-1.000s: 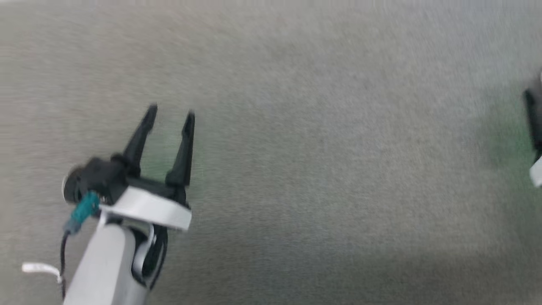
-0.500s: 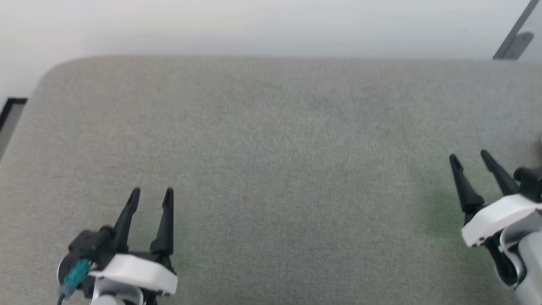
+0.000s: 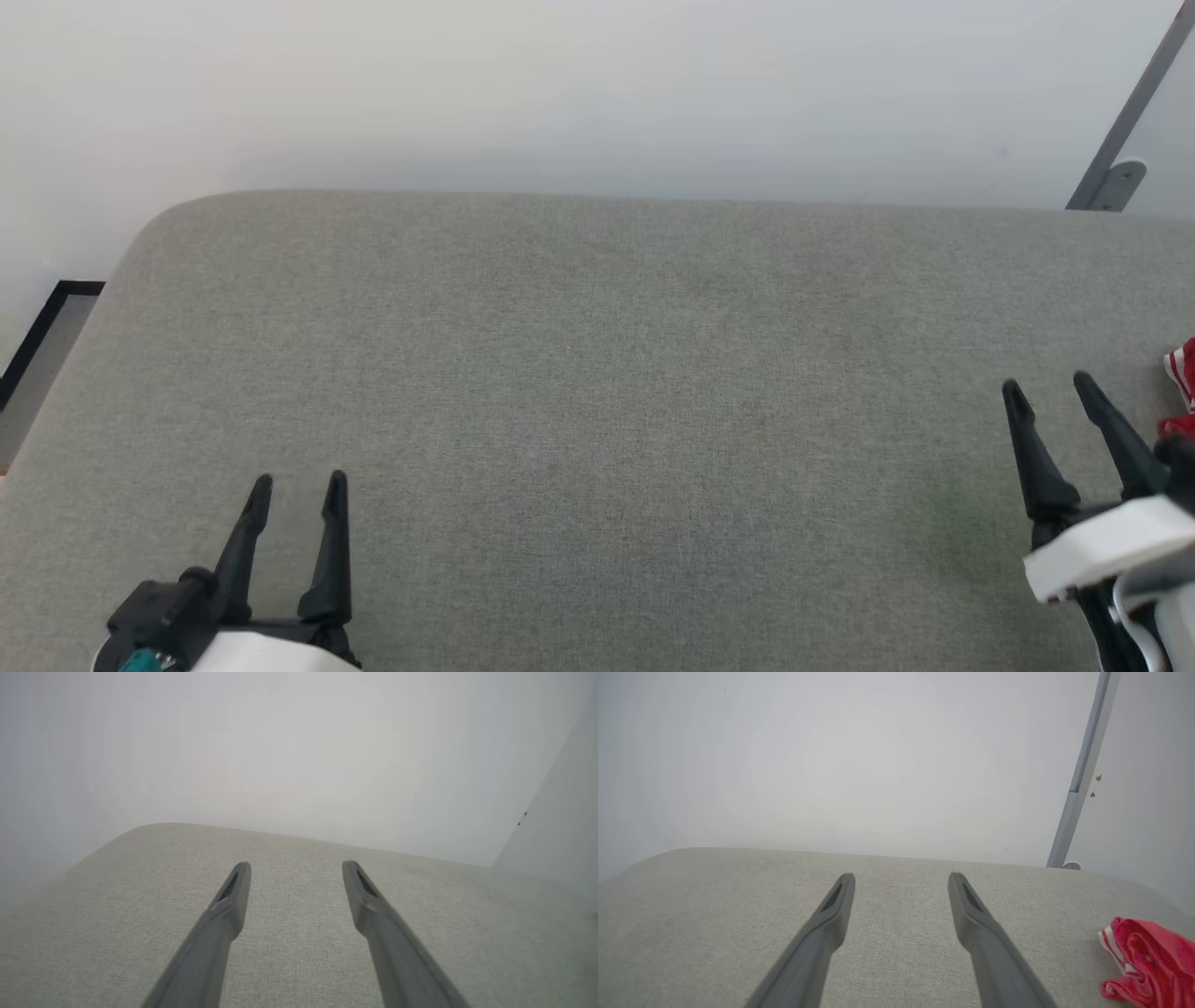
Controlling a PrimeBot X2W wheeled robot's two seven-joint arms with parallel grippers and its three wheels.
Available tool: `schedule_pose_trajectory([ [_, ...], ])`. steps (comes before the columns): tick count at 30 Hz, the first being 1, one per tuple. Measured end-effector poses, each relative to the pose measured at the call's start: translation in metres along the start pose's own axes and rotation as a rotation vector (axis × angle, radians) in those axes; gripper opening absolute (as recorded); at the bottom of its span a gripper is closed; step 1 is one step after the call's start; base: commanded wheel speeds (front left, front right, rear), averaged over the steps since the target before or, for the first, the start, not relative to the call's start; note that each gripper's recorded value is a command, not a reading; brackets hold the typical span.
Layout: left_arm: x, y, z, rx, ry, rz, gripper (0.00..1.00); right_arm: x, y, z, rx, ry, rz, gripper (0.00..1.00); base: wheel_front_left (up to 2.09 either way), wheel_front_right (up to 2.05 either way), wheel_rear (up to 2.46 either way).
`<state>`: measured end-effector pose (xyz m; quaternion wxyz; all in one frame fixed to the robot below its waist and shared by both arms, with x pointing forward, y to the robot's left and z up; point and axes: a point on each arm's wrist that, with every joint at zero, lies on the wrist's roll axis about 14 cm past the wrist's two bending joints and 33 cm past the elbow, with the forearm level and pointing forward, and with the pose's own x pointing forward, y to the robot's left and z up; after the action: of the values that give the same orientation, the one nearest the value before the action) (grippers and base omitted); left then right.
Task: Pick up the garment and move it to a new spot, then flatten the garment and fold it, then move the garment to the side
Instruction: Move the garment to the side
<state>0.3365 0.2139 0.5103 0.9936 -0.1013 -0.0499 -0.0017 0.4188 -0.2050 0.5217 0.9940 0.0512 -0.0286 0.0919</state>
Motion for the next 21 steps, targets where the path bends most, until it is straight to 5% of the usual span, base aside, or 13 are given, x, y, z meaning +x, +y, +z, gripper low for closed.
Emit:
schedule_pose_trajectory([
  [21, -0.017, 0.004, 0.01, 0.021, -0.024, 0.014, 1.0, -0.027, 0.006, 0.01, 0.014, -0.016, -0.024, 1.0, 0.0, 0.0, 0.0],
])
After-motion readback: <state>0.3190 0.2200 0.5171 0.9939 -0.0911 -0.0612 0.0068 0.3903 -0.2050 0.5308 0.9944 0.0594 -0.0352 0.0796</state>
